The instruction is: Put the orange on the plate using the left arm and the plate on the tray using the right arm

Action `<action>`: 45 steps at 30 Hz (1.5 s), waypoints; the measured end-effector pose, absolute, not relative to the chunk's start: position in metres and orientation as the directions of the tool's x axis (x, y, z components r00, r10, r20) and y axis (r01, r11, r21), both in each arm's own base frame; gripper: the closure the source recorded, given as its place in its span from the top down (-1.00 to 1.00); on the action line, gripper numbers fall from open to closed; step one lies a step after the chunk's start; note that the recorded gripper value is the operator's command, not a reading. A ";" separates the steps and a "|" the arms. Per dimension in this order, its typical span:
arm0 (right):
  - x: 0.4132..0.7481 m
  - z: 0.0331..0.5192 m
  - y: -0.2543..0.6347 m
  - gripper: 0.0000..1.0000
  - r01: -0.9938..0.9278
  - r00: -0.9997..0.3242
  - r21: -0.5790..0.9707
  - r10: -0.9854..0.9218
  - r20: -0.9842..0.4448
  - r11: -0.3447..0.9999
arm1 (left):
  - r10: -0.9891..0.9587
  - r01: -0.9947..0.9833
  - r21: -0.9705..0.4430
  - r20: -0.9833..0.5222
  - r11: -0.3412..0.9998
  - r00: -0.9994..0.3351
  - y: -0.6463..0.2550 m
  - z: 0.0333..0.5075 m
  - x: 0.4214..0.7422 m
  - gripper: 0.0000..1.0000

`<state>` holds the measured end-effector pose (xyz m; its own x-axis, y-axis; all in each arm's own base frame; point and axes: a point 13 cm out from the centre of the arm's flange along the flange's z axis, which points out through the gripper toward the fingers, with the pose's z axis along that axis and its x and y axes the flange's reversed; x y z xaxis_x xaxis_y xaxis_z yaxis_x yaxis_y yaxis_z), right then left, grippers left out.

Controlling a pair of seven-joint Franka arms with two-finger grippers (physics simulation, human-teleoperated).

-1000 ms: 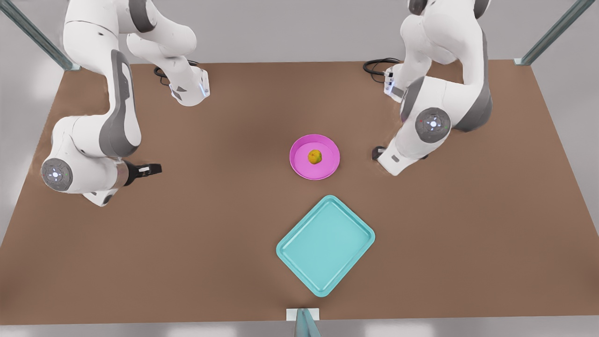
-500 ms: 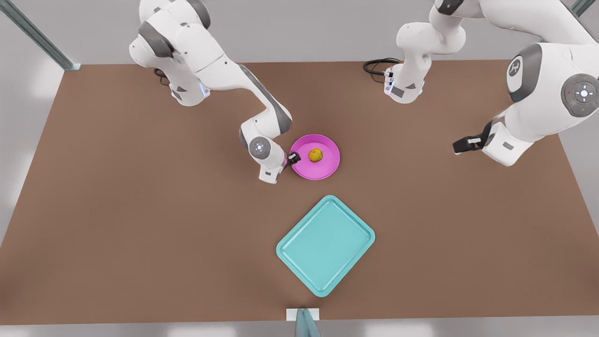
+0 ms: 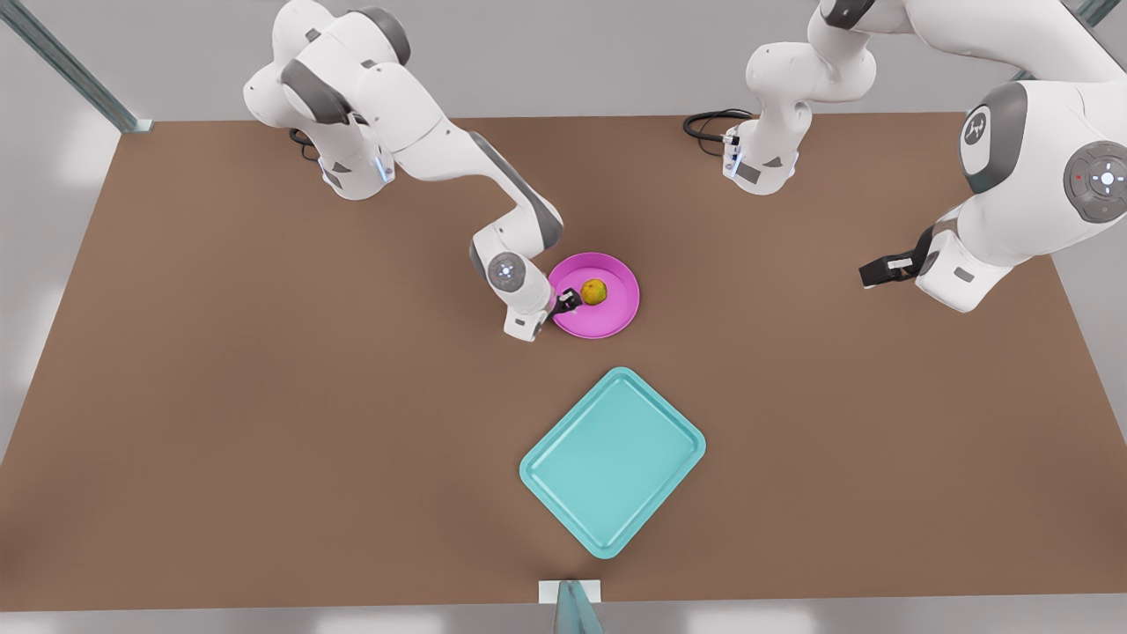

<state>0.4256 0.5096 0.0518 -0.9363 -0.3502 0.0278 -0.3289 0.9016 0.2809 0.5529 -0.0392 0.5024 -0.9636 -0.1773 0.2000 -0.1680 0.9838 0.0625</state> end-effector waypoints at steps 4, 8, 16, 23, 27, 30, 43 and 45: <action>0.424 0.051 0.514 -0.10 -0.322 -0.939 0.288 -0.344 0.029 0.902 | -0.177 -0.167 0.063 0.201 0.984 -0.964 -0.039 0.502 0.553 1.00; 0.423 0.048 0.517 -0.57 -0.322 -0.937 0.300 -0.347 0.033 0.898 | -0.177 -0.168 0.063 0.202 0.984 -0.963 -0.038 0.502 0.553 1.00; 0.425 0.067 0.531 -0.57 -0.348 -0.930 0.315 -0.367 0.003 0.883 | -0.176 -0.167 0.063 0.203 0.984 -0.963 -0.038 0.502 0.552 1.00; 0.457 0.146 0.560 -0.57 -0.343 -0.939 0.384 -0.329 -0.103 0.858 | -0.178 -0.169 0.064 0.205 0.984 -0.962 -0.037 0.501 0.553 1.00; 0.522 0.189 0.547 -0.57 -0.272 -0.961 0.436 -0.222 -0.163 0.858 | -0.178 -0.169 0.063 0.204 0.984 -0.963 -0.037 0.502 0.552 1.00; 0.590 0.210 0.517 -0.57 -0.204 -0.972 0.467 -0.119 -0.204 0.861 | -0.179 -0.169 0.064 0.204 0.984 -0.963 -0.037 0.502 0.552 1.00; 0.723 0.127 0.513 -0.57 -0.134 -0.961 0.525 0.020 -0.277 0.840 | -0.197 -0.185 0.072 0.233 0.980 -0.952 -0.026 0.500 0.546 1.00; 0.721 0.124 0.516 1.00 -0.134 -0.961 0.524 0.019 -0.276 0.841 | -0.193 -0.180 0.072 0.237 0.981 -0.952 -0.028 0.500 0.545 1.00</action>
